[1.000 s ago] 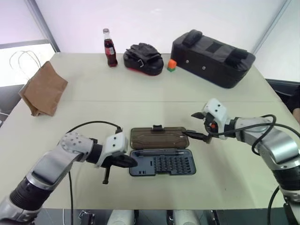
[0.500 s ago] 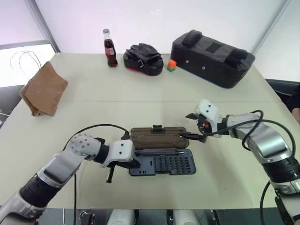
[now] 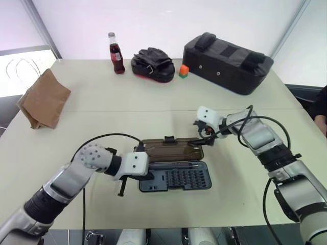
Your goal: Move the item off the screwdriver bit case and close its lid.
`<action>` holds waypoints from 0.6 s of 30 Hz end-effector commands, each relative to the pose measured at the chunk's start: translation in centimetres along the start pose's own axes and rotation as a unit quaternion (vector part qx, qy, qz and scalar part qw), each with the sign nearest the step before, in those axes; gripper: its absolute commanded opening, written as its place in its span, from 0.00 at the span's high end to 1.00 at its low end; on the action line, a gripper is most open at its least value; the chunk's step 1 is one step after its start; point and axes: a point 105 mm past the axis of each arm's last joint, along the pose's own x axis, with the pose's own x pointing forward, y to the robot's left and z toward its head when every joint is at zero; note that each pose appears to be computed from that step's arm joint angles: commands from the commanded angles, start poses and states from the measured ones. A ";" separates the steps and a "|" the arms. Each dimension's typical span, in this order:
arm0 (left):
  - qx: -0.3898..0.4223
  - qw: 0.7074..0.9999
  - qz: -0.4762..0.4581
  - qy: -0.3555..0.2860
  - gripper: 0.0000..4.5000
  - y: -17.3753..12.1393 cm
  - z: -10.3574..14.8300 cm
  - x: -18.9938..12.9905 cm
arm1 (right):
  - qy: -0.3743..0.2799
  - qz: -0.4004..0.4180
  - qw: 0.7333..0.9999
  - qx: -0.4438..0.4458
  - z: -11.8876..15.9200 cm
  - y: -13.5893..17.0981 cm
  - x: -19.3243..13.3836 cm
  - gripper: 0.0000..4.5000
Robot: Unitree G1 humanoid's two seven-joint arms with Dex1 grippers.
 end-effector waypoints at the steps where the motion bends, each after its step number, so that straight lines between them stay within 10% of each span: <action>1: -0.028 0.999 -0.007 0.044 0.99 -0.8 -2.5 0.6 | 0.008 0.023 0.999 -0.029 0.3 0.4 0.5 0.00; 5: -0.028 0.998 -0.003 0.047 1.00 -0.8 -2.7 0.4 | 0.017 0.054 0.998 -0.036 -0.3 1.2 1.3 0.17; 13: -0.038 0.998 0.007 0.039 1.00 -0.4 -3.2 0.7 | 0.044 0.112 0.990 -0.077 -1.2 2.0 2.5 0.99; 18: -0.047 0.998 0.014 0.034 1.00 -0.4 -3.4 0.9 | 0.047 0.124 0.987 -0.096 -0.4 1.7 3.3 0.99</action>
